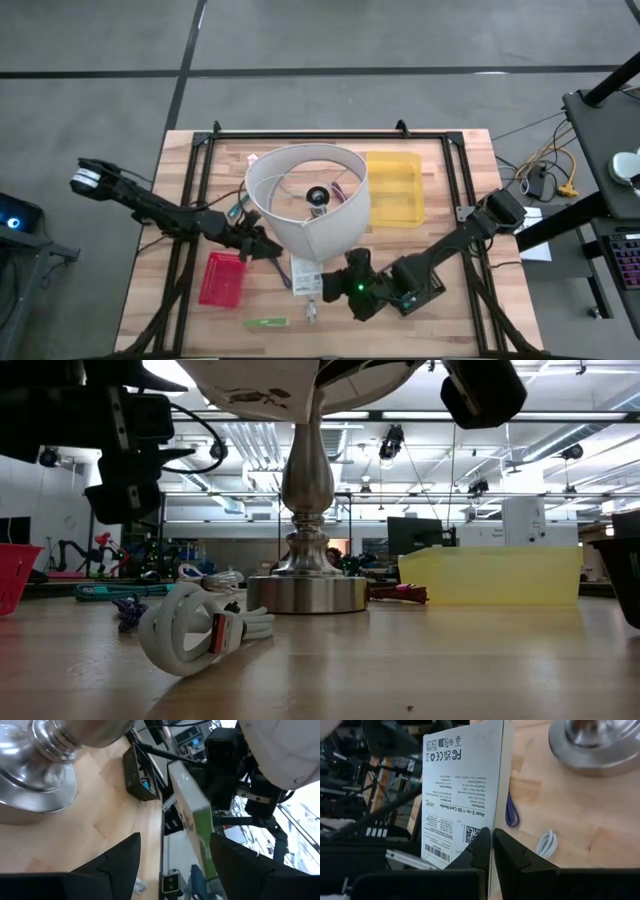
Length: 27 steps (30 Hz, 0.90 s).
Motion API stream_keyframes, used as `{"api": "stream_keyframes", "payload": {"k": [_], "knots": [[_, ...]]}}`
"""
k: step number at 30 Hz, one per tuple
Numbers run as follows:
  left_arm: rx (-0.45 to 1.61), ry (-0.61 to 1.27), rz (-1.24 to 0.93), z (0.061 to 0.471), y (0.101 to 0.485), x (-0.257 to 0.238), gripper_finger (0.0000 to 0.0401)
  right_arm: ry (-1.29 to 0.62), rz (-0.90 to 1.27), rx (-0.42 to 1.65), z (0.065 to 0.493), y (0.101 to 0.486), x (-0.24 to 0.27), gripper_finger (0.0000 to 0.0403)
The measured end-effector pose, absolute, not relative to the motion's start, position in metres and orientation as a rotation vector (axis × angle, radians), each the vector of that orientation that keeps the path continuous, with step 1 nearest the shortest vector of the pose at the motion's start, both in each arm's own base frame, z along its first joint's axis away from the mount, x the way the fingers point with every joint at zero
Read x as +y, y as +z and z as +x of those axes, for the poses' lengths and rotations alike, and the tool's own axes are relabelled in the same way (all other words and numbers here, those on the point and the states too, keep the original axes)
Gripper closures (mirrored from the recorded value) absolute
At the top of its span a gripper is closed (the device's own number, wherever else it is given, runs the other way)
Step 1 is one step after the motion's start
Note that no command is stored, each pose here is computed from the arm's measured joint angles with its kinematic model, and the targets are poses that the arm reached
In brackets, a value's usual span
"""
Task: Pick and place items into bin
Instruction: Put the right card reader box into the red bin
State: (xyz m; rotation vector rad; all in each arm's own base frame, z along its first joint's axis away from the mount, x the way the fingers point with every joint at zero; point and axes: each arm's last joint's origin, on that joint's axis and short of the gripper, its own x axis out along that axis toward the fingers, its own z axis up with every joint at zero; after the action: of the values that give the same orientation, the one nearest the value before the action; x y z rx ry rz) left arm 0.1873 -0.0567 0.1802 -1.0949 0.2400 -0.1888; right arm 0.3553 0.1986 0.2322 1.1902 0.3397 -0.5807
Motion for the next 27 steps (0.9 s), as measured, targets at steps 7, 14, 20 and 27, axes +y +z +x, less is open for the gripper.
{"api": "stream_keyframes", "payload": {"k": [7,14,20,27], "knots": [[0.240,-0.167,-1.091,0.189,0.179,-0.062,0.0180,-0.608,1.184,0.311,0.359,0.232,0.191,0.0395],[0.215,-0.146,-1.093,0.190,0.182,-0.061,0.0180,-0.625,1.175,0.294,0.361,0.232,0.187,0.0395],[0.215,-0.147,-1.098,0.190,0.182,-0.061,0.0180,-0.613,1.174,0.312,0.361,0.232,0.188,0.0395],[0.211,-0.178,-1.106,0.190,0.184,-0.063,0.0180,-0.520,1.149,0.415,0.359,0.232,0.196,0.0395]]}}
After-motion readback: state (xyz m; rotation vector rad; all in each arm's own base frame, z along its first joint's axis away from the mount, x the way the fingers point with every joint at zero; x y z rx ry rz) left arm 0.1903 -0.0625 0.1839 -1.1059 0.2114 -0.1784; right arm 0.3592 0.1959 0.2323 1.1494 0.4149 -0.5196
